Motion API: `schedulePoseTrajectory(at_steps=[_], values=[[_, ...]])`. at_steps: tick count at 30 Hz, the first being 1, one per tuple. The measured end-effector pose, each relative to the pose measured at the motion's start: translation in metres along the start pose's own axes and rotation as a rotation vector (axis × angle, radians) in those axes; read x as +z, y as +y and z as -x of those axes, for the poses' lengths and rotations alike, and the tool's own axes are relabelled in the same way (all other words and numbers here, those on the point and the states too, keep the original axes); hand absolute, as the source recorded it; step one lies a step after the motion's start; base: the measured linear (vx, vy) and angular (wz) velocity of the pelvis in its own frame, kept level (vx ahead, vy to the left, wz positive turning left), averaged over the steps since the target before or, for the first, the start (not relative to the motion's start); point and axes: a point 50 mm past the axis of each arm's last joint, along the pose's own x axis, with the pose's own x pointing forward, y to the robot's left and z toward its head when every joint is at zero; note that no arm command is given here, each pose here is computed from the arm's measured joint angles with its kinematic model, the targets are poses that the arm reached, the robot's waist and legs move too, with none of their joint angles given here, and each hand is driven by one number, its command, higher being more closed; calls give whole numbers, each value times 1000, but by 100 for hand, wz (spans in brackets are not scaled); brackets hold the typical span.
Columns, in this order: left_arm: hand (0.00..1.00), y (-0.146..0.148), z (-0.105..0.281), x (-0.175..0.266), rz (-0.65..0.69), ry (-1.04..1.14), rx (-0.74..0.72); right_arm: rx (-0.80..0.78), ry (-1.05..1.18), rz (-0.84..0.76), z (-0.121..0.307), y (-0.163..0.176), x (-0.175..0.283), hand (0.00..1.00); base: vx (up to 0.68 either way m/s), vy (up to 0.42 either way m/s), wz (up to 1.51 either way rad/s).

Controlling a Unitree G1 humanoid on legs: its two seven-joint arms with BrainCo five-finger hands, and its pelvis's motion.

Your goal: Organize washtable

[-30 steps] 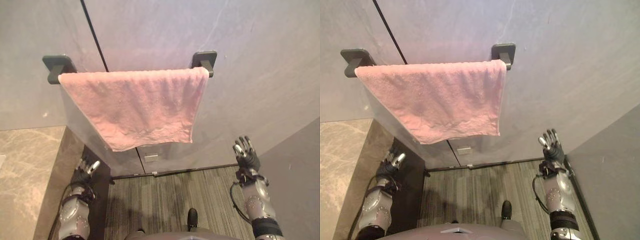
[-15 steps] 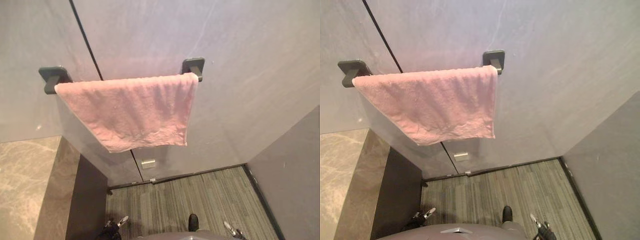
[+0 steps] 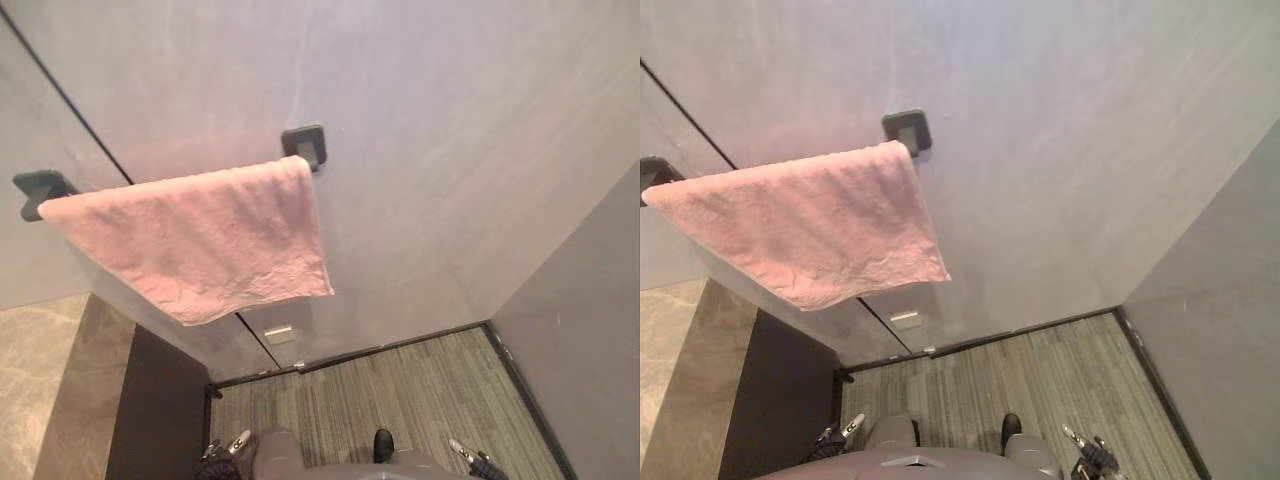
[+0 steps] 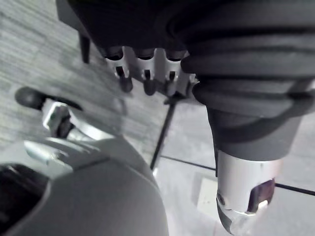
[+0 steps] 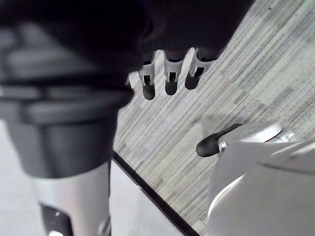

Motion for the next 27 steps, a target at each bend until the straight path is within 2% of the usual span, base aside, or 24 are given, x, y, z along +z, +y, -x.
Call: schedulePoseTrajectory(at_steps=[5, 7, 10, 13, 16, 18, 20, 23, 27], values=[[0, 12, 1, -4, 61, 23, 66, 28, -81, -6, -3, 11, 21, 0, 144, 37, 50], [0, 19, 0, -1, 107, 21, 102, 21, -86, -17, -3, 8, 22, 0, 229, 157, 98], [0, 20, -2, 3, 107, 15, 102, 19, -76, -28, -3, 8, 19, 0, 128, 161, 117], [0, 1, -11, 27, 34, -36, 31, 21, -42, -64, -1, 13, 6, 0, -66, 110, 118], [0, -28, -17, 51, -85, -98, -70, 36, -54, -62, -3, 19, 13, 0, -120, 166, 50], [0, -49, -18, 64, -170, -143, -135, 46, -59, -30, -3, 21, 15, 0, -169, 220, 12], [0, -56, -17, 65, -239, -165, -169, 62, -47, 47, -2, 22, 10, 0, -214, 244, -5], [0, -52, -18, 69, -286, -171, -163, 92, -42, 88, -2, 29, 10, 0, -112, 425, -11], [0, -38, -18, 60, -281, -144, -126, 61, 47, 42, 5, 19, -22, 0, 113, 178, 126]])
